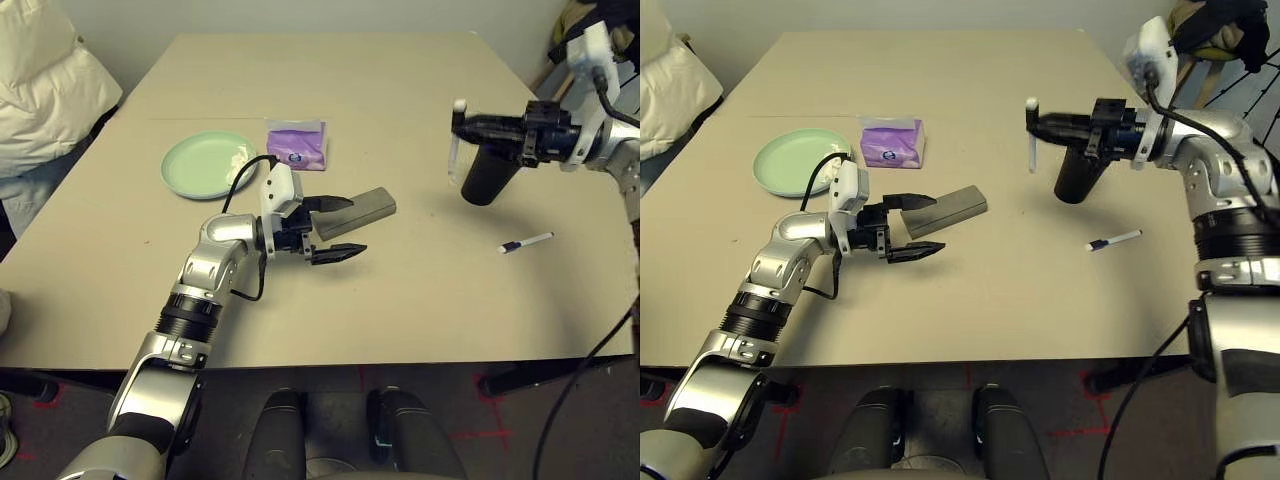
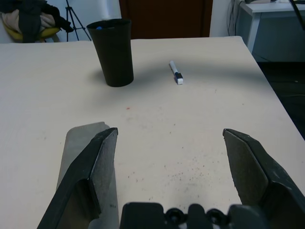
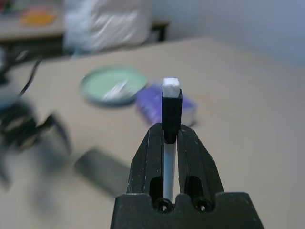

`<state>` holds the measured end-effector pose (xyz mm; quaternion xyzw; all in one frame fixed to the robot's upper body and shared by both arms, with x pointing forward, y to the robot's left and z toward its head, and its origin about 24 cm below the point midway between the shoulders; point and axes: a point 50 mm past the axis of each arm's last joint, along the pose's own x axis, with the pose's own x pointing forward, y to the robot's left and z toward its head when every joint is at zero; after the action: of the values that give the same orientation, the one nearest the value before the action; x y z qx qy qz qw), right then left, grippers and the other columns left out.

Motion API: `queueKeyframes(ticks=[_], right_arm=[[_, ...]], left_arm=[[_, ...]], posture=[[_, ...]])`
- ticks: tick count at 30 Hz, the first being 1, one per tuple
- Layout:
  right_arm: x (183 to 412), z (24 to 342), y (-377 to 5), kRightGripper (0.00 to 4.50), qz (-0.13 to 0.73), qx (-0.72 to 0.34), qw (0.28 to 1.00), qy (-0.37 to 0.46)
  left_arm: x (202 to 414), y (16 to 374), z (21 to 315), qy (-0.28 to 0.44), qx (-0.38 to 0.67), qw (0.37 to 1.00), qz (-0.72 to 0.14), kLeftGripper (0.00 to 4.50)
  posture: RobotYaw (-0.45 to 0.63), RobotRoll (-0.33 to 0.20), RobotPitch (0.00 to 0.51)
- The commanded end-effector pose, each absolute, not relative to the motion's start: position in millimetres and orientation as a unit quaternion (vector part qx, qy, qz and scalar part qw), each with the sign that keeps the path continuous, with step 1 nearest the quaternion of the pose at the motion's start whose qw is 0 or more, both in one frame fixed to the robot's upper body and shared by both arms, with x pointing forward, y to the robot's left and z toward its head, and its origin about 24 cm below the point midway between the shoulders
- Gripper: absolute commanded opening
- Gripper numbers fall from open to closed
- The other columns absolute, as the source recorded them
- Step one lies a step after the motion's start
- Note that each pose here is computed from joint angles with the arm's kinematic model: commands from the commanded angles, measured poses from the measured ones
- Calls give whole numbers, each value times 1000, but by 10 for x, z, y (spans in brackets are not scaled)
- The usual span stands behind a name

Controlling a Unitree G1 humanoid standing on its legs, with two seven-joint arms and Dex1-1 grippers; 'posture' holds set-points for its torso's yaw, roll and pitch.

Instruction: Organize and tidy the items on the table.

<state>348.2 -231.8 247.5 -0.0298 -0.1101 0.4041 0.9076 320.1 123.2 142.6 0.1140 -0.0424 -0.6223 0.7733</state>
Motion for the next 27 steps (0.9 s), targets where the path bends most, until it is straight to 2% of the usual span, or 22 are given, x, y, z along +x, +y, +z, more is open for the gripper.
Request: queueKeyframes(ticks=[1,7,15,20,27], right_arm=[[3485,2585,-2399,208,306,7,937,-167],[3555,2728,-2470,208,146,38,965,-216],[3616,2764,-2599,208,2,12,983,-186],[3620,2674,-2643,208,-36,0,988,-152],[3615,2570,-2582,208,-28,-3,991,-127]], left_arm=[[3208,1245,1418,-35,122,773,-622,4500],[3209,1252,1420,-34,123,773,-622,4500],[3207,1253,1419,-34,122,773,-622,4500],[3205,1250,1417,-35,122,773,-621,4500],[3205,1252,1420,-34,122,773,-621,4500]], posture=[[119,0,72],[121,0,72],[124,0,69],[125,0,70],[126,0,73]])
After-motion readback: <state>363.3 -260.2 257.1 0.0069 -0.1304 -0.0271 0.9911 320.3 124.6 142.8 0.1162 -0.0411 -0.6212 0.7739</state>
